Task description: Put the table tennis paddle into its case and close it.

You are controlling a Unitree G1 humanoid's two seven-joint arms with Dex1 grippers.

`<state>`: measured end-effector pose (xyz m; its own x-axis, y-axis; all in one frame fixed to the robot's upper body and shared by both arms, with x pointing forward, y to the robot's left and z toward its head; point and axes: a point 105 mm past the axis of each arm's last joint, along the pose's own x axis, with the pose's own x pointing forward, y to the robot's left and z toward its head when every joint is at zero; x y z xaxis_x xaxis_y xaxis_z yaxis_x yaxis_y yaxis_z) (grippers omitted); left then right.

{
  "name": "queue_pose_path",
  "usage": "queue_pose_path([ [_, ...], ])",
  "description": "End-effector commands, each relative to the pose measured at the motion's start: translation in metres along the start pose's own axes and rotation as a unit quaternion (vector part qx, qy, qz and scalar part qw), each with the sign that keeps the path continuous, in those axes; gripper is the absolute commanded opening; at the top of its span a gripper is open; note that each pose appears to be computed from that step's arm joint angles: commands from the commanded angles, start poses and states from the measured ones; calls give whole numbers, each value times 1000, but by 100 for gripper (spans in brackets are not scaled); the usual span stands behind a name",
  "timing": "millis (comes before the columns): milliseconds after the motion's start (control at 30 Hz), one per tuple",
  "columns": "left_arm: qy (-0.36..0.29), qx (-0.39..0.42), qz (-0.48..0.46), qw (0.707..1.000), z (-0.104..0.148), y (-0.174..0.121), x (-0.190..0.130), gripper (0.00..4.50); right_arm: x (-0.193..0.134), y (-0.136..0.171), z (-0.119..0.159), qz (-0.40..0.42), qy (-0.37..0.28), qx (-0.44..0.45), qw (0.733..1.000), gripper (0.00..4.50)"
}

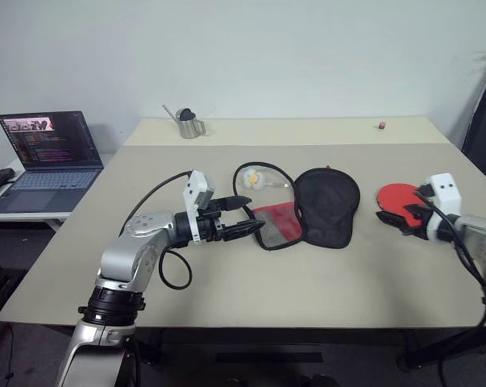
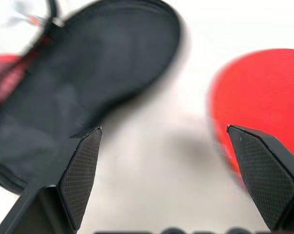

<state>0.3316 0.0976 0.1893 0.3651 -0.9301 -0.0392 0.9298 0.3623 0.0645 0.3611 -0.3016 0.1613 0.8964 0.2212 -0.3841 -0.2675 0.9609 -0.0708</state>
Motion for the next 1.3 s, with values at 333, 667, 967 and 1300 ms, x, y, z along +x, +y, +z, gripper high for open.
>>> queue_pose_path([
  [333, -26, 48, -50, 997, 27, -13, 26, 396, -45, -93, -29, -86, 50, 5, 995, 449],
  [667, -28, 48, -53, 997, 25, -12, 30, 396, -36, -85, -49, -49, 76, 15, 996, 449],
  [967, -30, 47, -53, 997, 26, -10, 27, 396, -31, -41, -44, 50, 69, 28, 996, 449],
  [1300, -31, 47, -54, 997, 26, -9, 26, 396, -38, -57, -12, -1, -7, 23, 1000, 449],
])
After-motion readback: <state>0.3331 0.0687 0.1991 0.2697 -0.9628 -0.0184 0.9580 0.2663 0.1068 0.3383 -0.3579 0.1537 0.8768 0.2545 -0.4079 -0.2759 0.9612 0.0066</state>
